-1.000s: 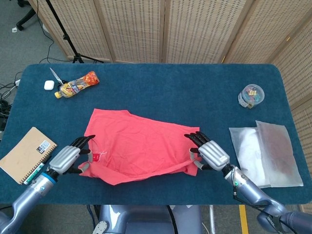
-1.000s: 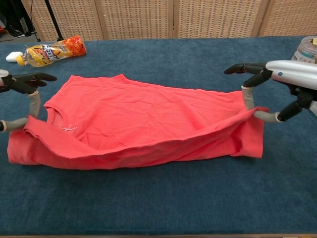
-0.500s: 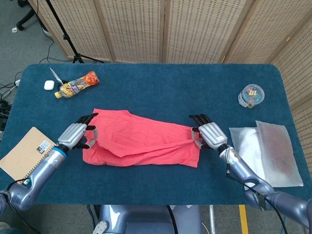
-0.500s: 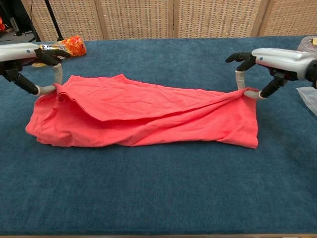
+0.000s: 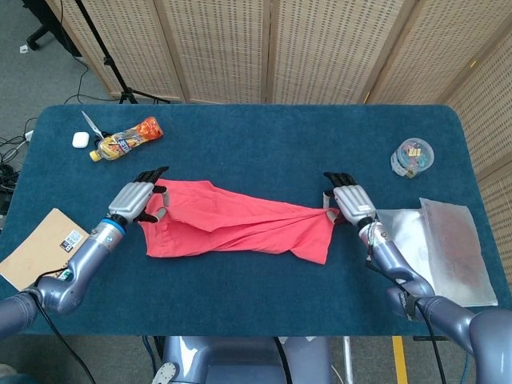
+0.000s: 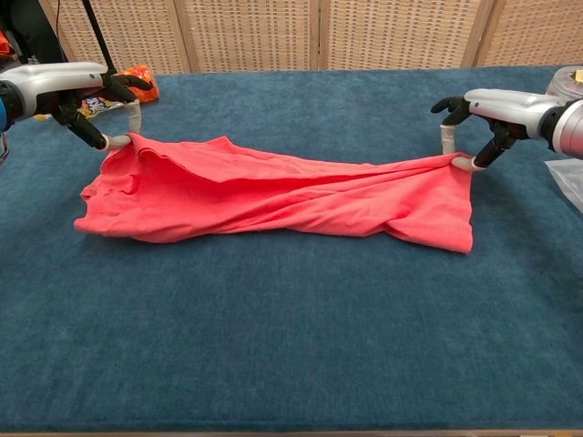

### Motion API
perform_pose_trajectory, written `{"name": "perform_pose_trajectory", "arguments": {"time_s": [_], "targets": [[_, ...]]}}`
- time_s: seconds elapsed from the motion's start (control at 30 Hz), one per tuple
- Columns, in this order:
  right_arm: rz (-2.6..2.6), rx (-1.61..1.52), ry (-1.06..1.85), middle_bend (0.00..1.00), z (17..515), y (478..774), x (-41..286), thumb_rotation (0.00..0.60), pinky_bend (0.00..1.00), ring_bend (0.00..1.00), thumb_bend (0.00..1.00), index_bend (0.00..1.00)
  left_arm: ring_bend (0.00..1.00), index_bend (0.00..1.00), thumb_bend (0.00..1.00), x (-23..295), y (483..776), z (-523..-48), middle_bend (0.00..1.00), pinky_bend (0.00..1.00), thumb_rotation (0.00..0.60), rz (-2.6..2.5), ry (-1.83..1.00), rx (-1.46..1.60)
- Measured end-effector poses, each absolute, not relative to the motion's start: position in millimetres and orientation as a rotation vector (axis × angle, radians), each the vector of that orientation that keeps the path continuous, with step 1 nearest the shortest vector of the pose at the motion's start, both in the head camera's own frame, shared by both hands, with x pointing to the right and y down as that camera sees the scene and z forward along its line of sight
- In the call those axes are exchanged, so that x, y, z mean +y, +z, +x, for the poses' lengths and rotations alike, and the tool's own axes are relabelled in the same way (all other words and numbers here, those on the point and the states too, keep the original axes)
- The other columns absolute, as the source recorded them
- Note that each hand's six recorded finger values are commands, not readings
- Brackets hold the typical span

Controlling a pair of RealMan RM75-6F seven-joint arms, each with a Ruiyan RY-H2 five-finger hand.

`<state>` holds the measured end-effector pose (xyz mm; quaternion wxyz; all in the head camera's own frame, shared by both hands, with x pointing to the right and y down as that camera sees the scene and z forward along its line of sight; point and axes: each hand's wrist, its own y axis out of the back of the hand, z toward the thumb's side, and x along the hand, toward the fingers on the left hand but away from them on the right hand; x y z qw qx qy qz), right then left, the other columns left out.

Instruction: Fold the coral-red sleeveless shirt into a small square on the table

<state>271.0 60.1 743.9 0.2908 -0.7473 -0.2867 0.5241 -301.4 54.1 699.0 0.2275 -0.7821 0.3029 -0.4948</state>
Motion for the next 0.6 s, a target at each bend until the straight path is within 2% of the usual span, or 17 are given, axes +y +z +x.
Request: {"name": "perform_pose_trajectory", "arguments": {"time_s": [0.03, 0.1, 0.13, 0.17, 0.2, 0.27, 0.3, 0.43, 0.6], "targets": [[-1.993, -0.759, 1.407, 0.06, 272.4, 745.4, 60.8, 0.600, 0.00, 0.00, 0.72, 0.66, 0.00, 0.73, 0.54, 53.0, 699.9, -300.7, 0.00, 0.00, 0.600, -2.151, -1.366, 0.834], [-2.002, -0.743, 1.429, 0.02, 274.9, 748.8, 63.6, 0.600, 0.00, 0.00, 0.68, 0.44, 0.00, 0.73, 0.55, 52.0, 701.4, -299.0, 0.00, 0.00, 0.600, -2.150, -1.369, 0.833], [-2.011, -0.733, 1.440, 0.00, 275.9, 750.2, 65.3, 0.600, 0.00, 0.00, 0.60, 0.24, 0.00, 0.73, 0.54, 51.7, 702.4, -298.1, 0.00, 0.00, 0.600, -2.148, -1.371, 0.831], [-2.027, -0.719, 1.457, 0.00, 277.2, 751.9, 67.8, 0.600, 0.00, 0.00, 0.49, 0.08, 0.00, 0.73, 0.54, 51.5, 703.3, -297.4, 0.00, 0.00, 0.600, -2.147, -1.373, 0.830], [-2.044, -0.712, 1.470, 0.00, 278.0, 752.7, 69.7, 0.600, 0.00, 0.00, 0.34, 0.01, 0.00, 0.73, 0.54, 51.4, 704.1, -296.8, 0.00, 0.00, 0.600, -2.146, -1.374, 0.829], [-2.085, -0.708, 1.487, 0.00, 278.2, 752.5, 73.7, 0.600, 0.00, 0.00, 0.16, 0.00, 0.00, 0.73, 0.55, 50.8, 705.4, -295.5, 0.00, 0.00, 0.600, -2.146, -1.374, 0.834], [-2.095, -0.712, 1.486, 0.00, 277.9, 751.4, 74.5, 0.600, 0.00, 0.00, 0.11, 0.00, 0.00, 0.73, 0.55, 50.3, 705.8, -295.1, 0.00, 0.00, 0.600, -2.146, -1.373, 0.837], [-2.081, -0.775, 1.438, 0.00, 281.4, 738.7, 69.4, 0.600, 0.00, 0.00, 0.09, 0.00, 0.00, 0.73, 0.55, 45.4, 706.5, -294.1, 0.00, 0.00, 0.600, -2.136, -1.367, 0.859], [-2.041, -0.886, 1.329, 0.00, 292.2, 706.5, 65.5, 0.600, 0.00, 0.00, 0.09, 0.00, 0.00, 0.73, 0.56, 37.8, 706.3, -291.9, 0.00, 0.00, 0.600, -2.127, -1.356, 0.882]]}}
